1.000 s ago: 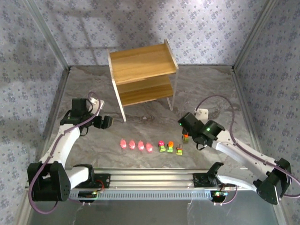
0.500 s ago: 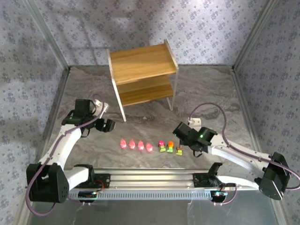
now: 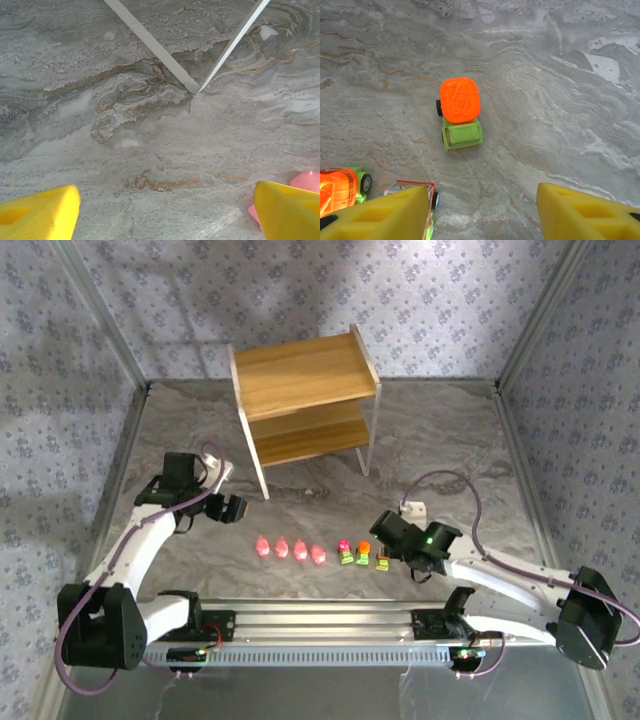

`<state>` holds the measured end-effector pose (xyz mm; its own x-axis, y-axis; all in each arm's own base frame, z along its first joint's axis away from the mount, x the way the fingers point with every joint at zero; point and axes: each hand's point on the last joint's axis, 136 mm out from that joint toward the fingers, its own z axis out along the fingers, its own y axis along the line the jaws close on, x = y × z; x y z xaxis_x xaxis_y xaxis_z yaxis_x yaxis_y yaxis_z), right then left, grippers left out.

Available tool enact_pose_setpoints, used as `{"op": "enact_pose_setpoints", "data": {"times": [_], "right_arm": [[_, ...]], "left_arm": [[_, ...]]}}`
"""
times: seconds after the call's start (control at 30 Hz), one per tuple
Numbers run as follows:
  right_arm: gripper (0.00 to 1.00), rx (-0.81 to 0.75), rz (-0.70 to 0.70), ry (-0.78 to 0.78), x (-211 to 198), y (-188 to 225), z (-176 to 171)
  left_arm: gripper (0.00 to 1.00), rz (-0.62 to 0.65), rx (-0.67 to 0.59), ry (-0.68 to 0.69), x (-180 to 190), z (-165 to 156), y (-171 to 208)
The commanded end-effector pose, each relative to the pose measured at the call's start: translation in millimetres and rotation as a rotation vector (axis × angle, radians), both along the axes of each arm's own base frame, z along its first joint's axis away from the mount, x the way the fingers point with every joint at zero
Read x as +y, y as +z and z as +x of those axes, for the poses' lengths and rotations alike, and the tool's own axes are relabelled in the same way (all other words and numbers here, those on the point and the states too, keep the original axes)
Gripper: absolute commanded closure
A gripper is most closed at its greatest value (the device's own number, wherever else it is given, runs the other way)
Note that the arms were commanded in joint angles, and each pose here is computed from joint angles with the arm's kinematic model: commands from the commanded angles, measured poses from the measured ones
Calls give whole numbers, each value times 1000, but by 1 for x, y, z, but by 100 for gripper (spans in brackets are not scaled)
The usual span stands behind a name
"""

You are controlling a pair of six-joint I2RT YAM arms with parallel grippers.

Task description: Place and organize the plastic toys onto the shelf

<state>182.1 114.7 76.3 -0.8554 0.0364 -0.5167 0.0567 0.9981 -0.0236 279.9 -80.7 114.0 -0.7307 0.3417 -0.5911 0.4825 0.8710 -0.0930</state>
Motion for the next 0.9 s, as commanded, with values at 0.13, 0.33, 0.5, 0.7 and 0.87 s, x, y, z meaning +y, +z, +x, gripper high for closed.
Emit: {"op": "enact_pose_setpoints", "data": {"times": [0.13,0.33,0.5,0.7,0.87], "right_arm": [[44,-82,39,-17,2,-8,12],[52,-109,38,-20,-1,-9,16],[57,-86,54,-21,0,-16,20],[54,-60,72,-12,3,-23,23],[54,-39,69,-9,5,-29,24]], "left_arm": [[10,-4,-20,26,0,11,6],[10,-2,-21,33,1,10,4],[10,-3,-13,37,1,11,2],[10,-3,-7,38,1,11,-1],[10,-1,0,38,1,10,-4]]}}
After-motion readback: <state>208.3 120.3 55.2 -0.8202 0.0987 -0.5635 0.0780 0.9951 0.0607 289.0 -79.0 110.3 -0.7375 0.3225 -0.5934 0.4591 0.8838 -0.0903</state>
